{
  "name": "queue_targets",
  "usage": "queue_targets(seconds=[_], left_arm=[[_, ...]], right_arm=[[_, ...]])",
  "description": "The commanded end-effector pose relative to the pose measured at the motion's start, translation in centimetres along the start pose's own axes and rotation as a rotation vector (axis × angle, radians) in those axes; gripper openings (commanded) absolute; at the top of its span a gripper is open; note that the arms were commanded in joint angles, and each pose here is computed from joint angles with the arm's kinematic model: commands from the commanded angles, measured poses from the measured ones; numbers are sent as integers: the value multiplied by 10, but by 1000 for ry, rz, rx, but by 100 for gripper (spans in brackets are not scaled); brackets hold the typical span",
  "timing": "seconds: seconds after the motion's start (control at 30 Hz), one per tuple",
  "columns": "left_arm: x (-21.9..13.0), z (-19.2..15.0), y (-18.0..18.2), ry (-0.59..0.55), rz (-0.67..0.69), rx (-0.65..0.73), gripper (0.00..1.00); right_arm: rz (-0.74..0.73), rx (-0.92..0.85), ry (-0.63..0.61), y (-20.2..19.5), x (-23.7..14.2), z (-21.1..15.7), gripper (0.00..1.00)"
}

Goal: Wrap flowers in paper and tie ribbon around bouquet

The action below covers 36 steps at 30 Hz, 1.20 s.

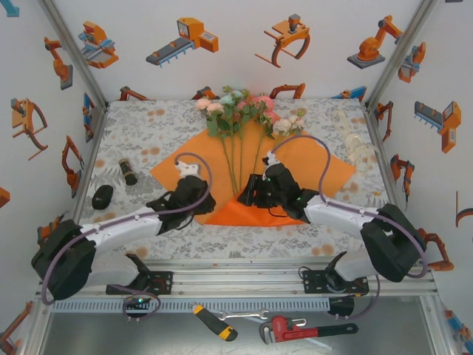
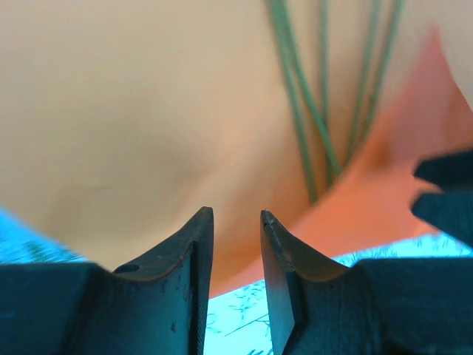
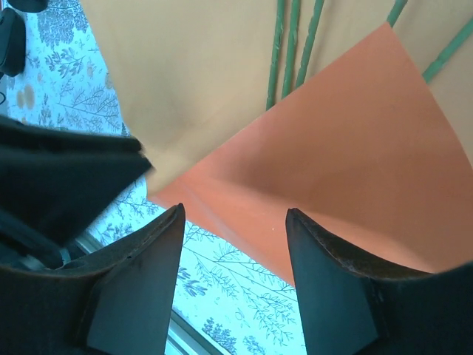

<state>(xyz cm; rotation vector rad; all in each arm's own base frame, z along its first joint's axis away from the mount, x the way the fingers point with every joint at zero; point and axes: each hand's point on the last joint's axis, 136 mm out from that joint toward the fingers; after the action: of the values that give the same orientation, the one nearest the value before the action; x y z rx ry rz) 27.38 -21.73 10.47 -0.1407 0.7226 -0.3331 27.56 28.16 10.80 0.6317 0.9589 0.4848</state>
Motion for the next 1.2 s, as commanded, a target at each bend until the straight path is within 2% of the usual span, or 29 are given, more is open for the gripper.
queue_targets(seconds=[0.0,0.1,0.2,0.27,0.33,0.43,0.57,0.67,0.83,1.0,1.17], left_arm=[[-18,6,76,84,246,-225,35],[-24,-2,129,127,362,-401,40],[-24,-11,163,139,408,-537,45],[-20,-12,174,131,411,-566,48],[-14,-11,179,132,412,-559,55],[2,-8,178,151,379,-527,61],[26,-6,178,137,336,-533,62],[42,-4,171,131,275,-556,58],[65,14,135,77,45,-616,49],[54,53,112,-29,-60,-619,46],[21,82,89,-112,2,-483,51]], right_arm=[[-30,-108,21,-2,8,1,55],[-63,-171,22,-3,17,7,55],[-94,-214,10,-5,24,13,55],[-108,-228,9,-7,27,15,55],[-111,-233,11,-7,29,15,55],[-114,-229,21,-9,31,13,55],[-121,-217,25,-14,31,10,55],[-124,-212,25,-15,31,9,55],[-143,-208,23,-19,31,9,55],[-152,-206,16,-19,29,11,55],[-149,-201,6,-17,27,14,55]])
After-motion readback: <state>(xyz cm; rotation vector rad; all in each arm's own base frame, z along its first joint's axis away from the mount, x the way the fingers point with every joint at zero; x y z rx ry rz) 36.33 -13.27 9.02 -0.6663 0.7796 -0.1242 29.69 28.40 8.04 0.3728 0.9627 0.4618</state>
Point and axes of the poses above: each hand's point on the last joint's axis, 136 mm out from that joint toward the fingers, its own x axis out along the fingers, its own y axis along the line the jaws close on, z = x × y, and after that the axes turned 11 degrees about x, right-handed
